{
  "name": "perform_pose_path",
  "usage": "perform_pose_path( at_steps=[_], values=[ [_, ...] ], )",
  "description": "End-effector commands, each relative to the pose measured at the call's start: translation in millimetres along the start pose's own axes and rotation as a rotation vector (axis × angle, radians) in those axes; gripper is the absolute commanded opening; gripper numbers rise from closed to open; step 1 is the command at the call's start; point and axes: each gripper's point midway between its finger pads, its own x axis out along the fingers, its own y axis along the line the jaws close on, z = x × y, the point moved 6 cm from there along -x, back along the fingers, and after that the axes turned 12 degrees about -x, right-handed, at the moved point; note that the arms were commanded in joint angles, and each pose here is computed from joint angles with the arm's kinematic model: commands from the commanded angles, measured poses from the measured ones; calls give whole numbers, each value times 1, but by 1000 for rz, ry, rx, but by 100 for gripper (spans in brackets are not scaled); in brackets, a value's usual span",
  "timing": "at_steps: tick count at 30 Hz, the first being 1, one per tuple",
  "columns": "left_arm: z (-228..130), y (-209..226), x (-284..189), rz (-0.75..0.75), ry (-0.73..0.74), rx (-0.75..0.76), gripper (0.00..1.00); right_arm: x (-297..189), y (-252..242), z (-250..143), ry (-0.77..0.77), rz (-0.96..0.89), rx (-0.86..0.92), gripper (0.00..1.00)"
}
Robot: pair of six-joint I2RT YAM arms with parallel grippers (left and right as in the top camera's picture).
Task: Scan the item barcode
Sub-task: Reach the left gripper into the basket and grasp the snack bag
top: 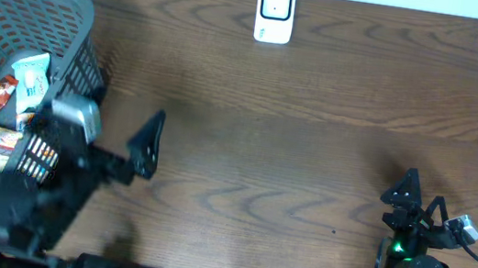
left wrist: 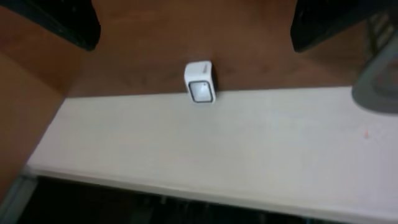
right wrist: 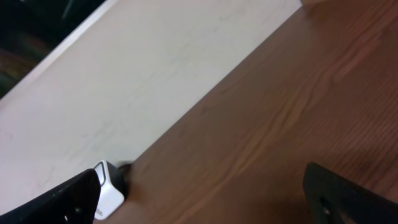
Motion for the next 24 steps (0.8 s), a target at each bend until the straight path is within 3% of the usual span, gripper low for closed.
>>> perform_pose_path(
  at_steps=[1,4,9,18,21,24],
  values=[
    [34,-17,1,-15,44,17,98,0,0,-1,-1,-4,1,99],
    [33,-10,13,45,138,-17,98,0,0,-1,-1,-4,2,99],
    [32,-3,24,80,153,-39,98,0,0,-1,-1,-4,1,99],
    [112,67,-13,804,-135,-240,98,0,0,-1,-1,-4,1,99],
    [130,106,-27,1023,-190,-387,98,0,0,-1,-1,-4,1,99],
    [122,153,-36,1205,-178,-580,98,0,0,-1,-1,-4,1,99]
  ],
)
